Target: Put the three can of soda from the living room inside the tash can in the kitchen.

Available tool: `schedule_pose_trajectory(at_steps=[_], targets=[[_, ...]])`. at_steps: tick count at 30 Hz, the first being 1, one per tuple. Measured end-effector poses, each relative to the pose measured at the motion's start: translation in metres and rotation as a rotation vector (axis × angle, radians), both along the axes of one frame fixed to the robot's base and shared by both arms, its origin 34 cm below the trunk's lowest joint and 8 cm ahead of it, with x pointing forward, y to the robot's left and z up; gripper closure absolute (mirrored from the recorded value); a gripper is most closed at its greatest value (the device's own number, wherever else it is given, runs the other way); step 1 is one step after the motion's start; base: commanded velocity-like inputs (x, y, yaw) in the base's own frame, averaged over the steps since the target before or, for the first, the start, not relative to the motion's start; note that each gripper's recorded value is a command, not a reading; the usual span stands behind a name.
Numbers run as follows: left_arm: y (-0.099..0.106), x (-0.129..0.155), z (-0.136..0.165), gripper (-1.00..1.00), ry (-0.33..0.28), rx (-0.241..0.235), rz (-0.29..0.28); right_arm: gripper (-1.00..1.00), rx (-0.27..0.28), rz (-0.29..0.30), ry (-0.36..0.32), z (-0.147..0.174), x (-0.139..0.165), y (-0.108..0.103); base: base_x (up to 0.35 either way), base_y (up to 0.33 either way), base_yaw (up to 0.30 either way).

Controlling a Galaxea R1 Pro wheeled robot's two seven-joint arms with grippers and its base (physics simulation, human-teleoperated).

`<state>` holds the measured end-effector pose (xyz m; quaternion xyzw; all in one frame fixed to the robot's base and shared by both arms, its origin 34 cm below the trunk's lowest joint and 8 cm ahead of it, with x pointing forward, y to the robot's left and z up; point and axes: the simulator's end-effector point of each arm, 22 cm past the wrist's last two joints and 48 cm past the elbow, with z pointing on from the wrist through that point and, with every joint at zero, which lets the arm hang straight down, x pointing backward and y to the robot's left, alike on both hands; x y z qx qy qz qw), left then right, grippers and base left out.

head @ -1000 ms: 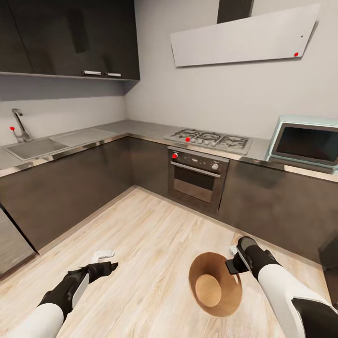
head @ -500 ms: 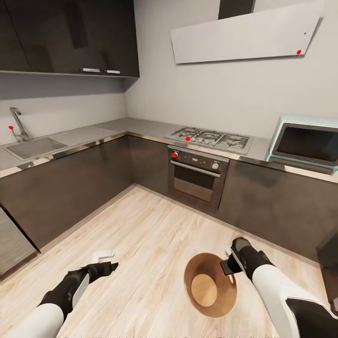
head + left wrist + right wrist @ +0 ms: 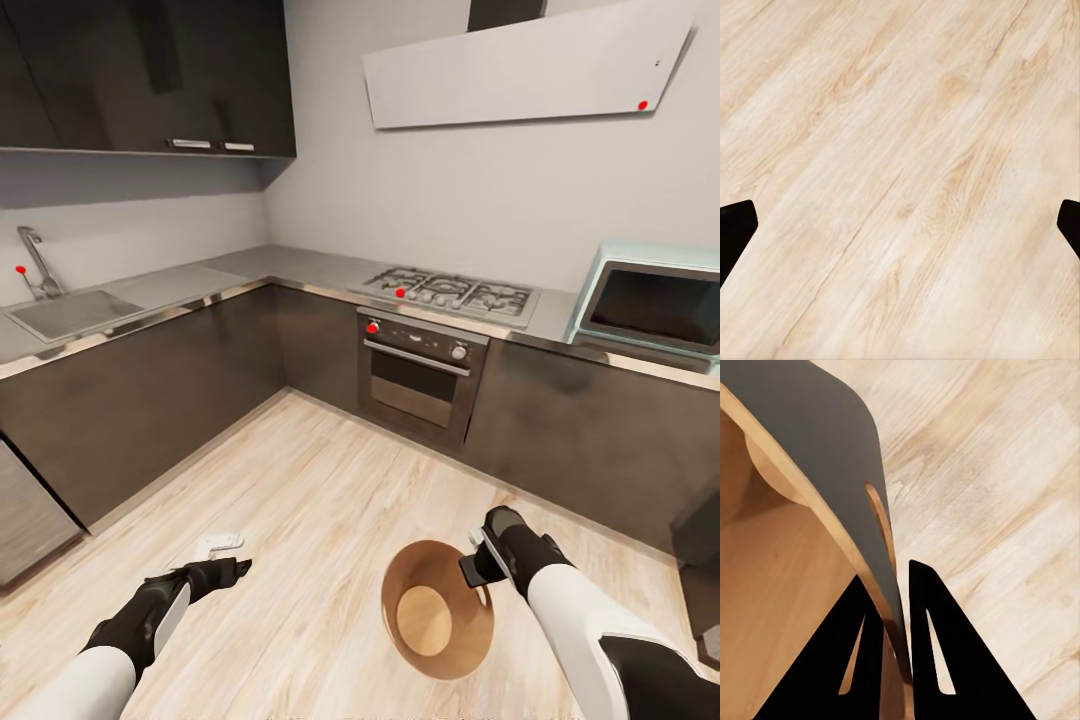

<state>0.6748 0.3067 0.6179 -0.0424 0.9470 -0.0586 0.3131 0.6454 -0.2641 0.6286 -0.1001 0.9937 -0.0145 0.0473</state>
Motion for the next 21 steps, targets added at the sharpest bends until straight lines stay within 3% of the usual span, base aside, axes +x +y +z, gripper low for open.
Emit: schedule_pose_trajectory(at_steps=[9,21], targets=[[-0.001,0.000,0.005,-1.00,0.003,-0.003,0.001,1.00,-0.023,0.001,0.008,0.003,-0.002,-0.001,0.000,0.000,0.000],[0.004,0.018,0.020,-1.00,-0.117,0.030,-0.013,1.00,-0.013,0.000,-0.003,0.005,0.002,0.002,0.000,0.000,0.002]])
